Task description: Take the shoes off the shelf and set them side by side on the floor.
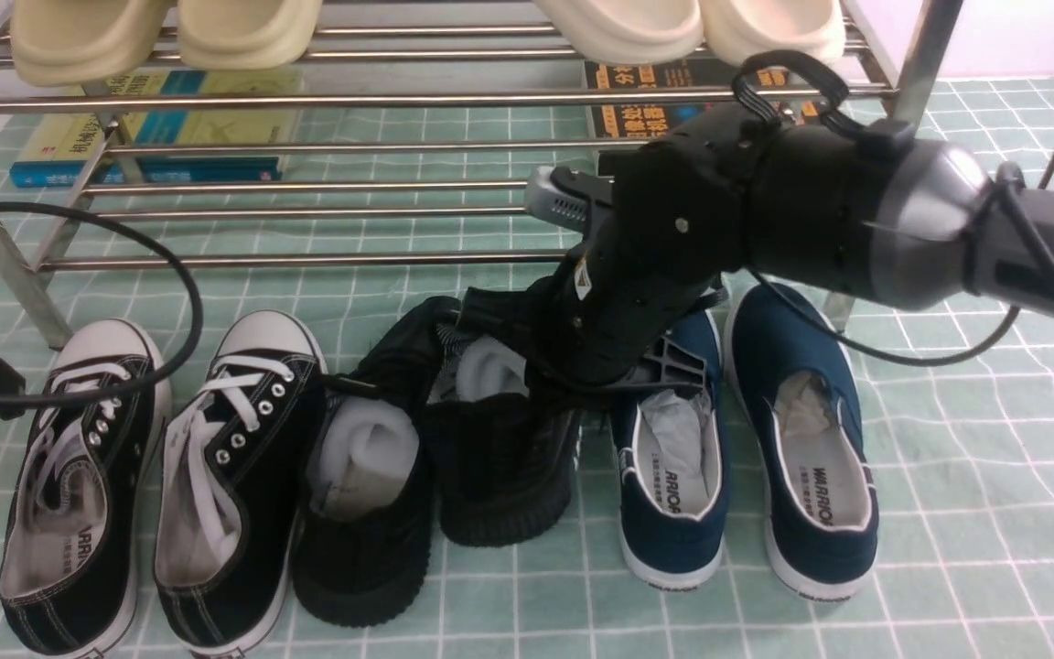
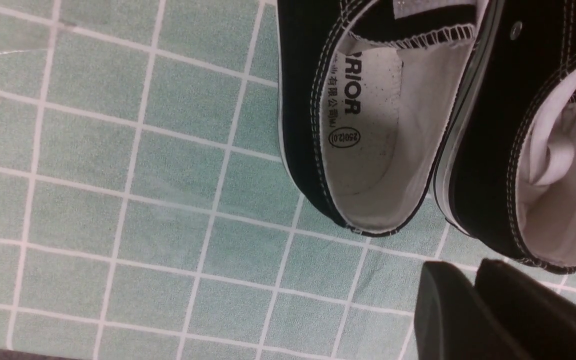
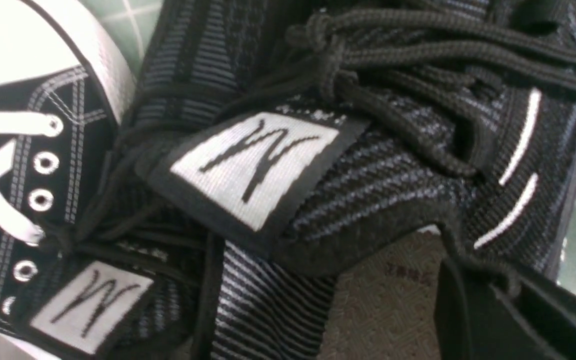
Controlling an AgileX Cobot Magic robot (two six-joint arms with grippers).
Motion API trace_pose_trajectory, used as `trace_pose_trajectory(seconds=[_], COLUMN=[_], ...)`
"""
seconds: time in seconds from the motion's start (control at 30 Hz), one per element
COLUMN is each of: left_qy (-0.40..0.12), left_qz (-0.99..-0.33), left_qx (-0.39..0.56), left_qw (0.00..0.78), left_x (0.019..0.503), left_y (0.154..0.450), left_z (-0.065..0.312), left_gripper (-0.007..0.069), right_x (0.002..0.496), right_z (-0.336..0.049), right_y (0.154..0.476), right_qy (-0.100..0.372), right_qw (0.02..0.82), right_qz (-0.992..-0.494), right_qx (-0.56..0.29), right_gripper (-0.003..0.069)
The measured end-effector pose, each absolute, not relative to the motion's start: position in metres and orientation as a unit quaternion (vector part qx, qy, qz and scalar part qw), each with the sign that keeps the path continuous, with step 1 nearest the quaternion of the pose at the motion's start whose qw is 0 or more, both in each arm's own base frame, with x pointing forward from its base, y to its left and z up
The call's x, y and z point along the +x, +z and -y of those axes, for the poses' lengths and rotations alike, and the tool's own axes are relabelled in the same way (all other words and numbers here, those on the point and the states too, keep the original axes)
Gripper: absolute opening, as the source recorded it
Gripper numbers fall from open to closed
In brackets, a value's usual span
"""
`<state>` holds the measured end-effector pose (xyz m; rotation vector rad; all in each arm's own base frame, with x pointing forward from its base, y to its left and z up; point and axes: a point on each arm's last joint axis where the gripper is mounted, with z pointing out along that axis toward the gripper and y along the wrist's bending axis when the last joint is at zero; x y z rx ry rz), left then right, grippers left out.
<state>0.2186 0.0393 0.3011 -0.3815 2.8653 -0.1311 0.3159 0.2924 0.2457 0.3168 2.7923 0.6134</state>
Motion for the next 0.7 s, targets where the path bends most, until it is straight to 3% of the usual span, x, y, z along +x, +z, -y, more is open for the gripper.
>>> trace_pose_trajectory(seconds=[0.2, 0.3, 0.33, 0.47, 0.63, 0.7], left_qy=[-0.045, -0.045, -0.045, -0.045, -0.045, -0.045], left_qz=[-0.983, -0.983, -0.983, -0.983, -0.983, -0.983], left_qx=[-0.131, -0.131, -0.131, -0.131, -0.131, -0.131], left_qw=[0.124, 0.124, 0.124, 0.124, 0.124, 0.123], left_x=[0.219, 0.219, 0.219, 0.219, 0.219, 0.219], left_y=[0.301, 0.301, 0.301, 0.301, 0.301, 0.301], left_z=[-0.039, -0.039, -0.039, -0.039, -0.039, -0.039], left_gripper=[0.0117, 0.0119, 0.0122, 0.0125, 0.0125, 0.0125], right_x=[0.311, 0.306, 0.303, 0.298, 0.292, 0.291], right_z=[-0.289, -0.286, -0.284, -0.279, -0.271, -0.265], right_y=[0.244, 0.244, 0.251, 0.284, 0.327, 0.347], right_qy=[0.185, 0.166, 0.16, 0.156, 0.147, 0.142], right_qw=[0.109, 0.084, 0.078, 0.088, 0.121, 0.16], right_qz=[-0.973, -0.979, -0.981, -0.984, -0.98, -0.972], right_qx=[0.088, 0.085, 0.078, 0.021, -0.058, -0.101], right_gripper=[0.0137, 0.0252, 0.0325, 0.043, 0.0444, 0.0412])
